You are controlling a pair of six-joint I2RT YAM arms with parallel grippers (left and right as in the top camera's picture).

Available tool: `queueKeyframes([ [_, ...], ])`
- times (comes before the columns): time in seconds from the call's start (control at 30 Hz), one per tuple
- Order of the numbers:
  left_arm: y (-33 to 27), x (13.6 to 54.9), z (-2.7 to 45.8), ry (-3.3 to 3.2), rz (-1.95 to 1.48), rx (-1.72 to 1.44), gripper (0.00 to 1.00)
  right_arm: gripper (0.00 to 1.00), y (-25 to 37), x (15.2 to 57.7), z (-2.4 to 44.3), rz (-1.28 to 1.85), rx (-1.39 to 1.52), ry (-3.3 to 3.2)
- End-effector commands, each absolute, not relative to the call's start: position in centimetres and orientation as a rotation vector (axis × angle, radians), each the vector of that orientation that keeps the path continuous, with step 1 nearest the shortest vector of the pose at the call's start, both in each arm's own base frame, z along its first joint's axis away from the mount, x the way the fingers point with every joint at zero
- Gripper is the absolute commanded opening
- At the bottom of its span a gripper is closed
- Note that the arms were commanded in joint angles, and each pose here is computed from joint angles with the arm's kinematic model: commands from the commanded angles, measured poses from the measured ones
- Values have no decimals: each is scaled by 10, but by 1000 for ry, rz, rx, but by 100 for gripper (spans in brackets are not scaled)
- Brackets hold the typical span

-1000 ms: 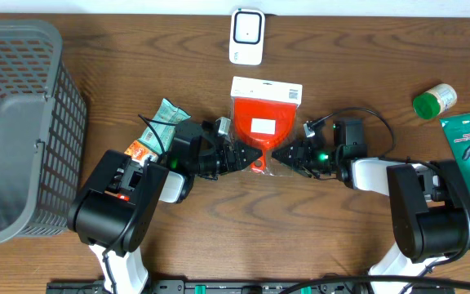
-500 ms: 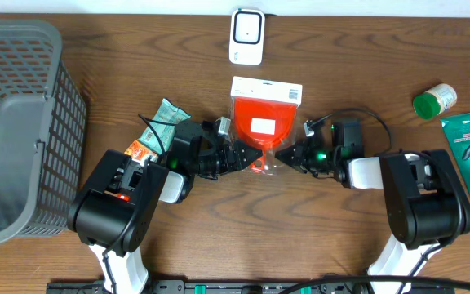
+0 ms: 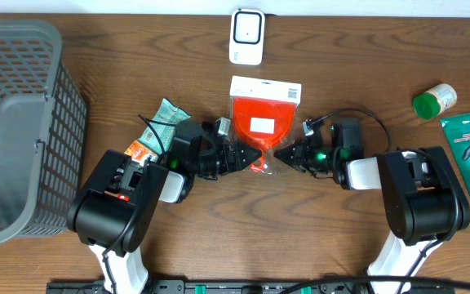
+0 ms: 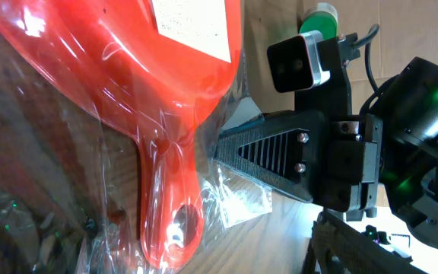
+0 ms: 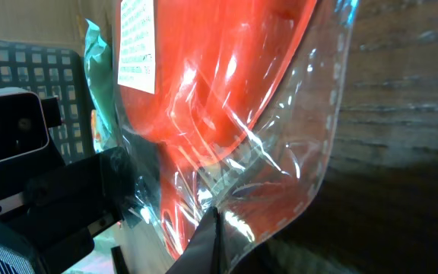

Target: Scan the item barcode

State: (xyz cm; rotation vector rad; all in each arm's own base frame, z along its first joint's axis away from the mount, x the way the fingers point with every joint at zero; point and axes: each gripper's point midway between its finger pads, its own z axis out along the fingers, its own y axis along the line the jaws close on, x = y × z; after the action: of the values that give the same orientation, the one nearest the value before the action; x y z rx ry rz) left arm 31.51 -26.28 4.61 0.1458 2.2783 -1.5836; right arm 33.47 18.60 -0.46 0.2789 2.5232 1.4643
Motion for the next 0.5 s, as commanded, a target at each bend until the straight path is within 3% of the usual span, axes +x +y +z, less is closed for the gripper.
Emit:
queueKeyframes([
  [0.0,-263,303,25,2349,-1562,133,77,1,186,322,-20,1475,336,2577],
  [0.47,-272,295,25,2358,-1569,166,78,1,193,325,-5,1572,308,2521],
])
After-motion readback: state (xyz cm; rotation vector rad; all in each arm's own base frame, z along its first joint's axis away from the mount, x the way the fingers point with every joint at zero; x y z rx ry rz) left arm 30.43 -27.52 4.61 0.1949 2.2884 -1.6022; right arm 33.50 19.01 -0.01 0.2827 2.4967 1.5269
